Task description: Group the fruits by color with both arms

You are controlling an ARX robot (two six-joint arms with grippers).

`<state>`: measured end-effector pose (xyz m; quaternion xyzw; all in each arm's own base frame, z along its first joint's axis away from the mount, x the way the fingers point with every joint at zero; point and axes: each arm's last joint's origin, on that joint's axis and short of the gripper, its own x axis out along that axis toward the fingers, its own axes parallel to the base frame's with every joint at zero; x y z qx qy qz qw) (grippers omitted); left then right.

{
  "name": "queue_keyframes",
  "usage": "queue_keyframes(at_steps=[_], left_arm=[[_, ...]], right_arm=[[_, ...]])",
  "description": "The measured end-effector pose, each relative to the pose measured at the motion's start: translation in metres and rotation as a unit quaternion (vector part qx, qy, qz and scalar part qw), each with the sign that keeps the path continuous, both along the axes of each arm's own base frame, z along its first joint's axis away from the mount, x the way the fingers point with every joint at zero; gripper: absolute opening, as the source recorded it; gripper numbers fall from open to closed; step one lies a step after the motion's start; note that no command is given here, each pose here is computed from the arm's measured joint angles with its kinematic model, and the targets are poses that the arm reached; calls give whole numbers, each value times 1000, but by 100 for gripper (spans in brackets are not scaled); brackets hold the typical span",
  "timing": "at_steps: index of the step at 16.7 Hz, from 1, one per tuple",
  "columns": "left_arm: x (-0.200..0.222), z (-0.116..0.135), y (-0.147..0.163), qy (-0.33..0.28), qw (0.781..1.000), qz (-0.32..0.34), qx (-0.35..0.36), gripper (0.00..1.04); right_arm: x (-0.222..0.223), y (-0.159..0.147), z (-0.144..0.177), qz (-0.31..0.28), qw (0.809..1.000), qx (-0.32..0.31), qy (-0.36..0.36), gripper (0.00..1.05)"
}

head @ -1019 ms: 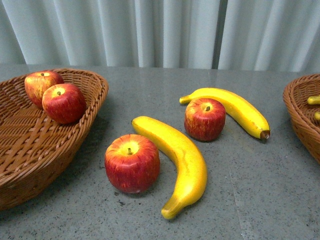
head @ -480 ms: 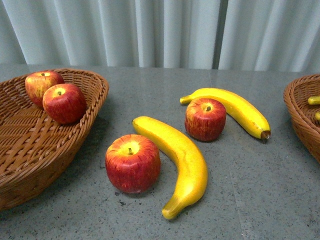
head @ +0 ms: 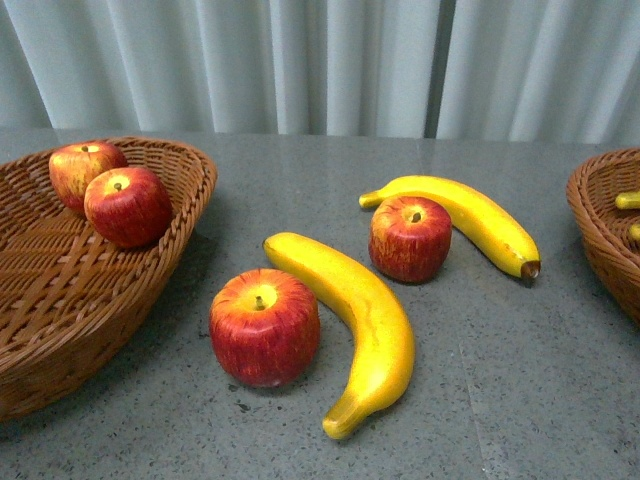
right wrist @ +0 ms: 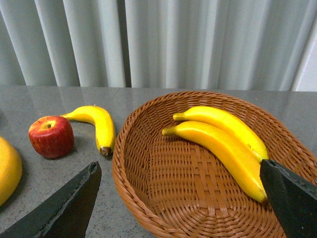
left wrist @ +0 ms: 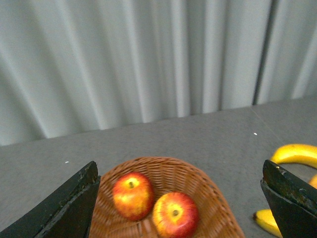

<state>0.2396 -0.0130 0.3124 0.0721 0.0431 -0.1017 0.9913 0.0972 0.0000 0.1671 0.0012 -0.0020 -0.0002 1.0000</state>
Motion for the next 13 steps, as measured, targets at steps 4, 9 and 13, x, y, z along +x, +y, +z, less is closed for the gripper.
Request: queue_keyframes(at_steps=[4, 9, 13], left_arm=[[25, -29, -52, 121, 975, -164, 87, 98], [29, -68, -79, 181, 933, -266, 161, 98], [39, -99, -93, 208, 908, -319, 177, 98]], right_arm=[[0, 0, 0, 0, 1000, 0, 0, 98], [0, 0, 0, 0, 1000, 0, 0, 98], [0, 0, 0, 0, 1000, 0, 0, 98]])
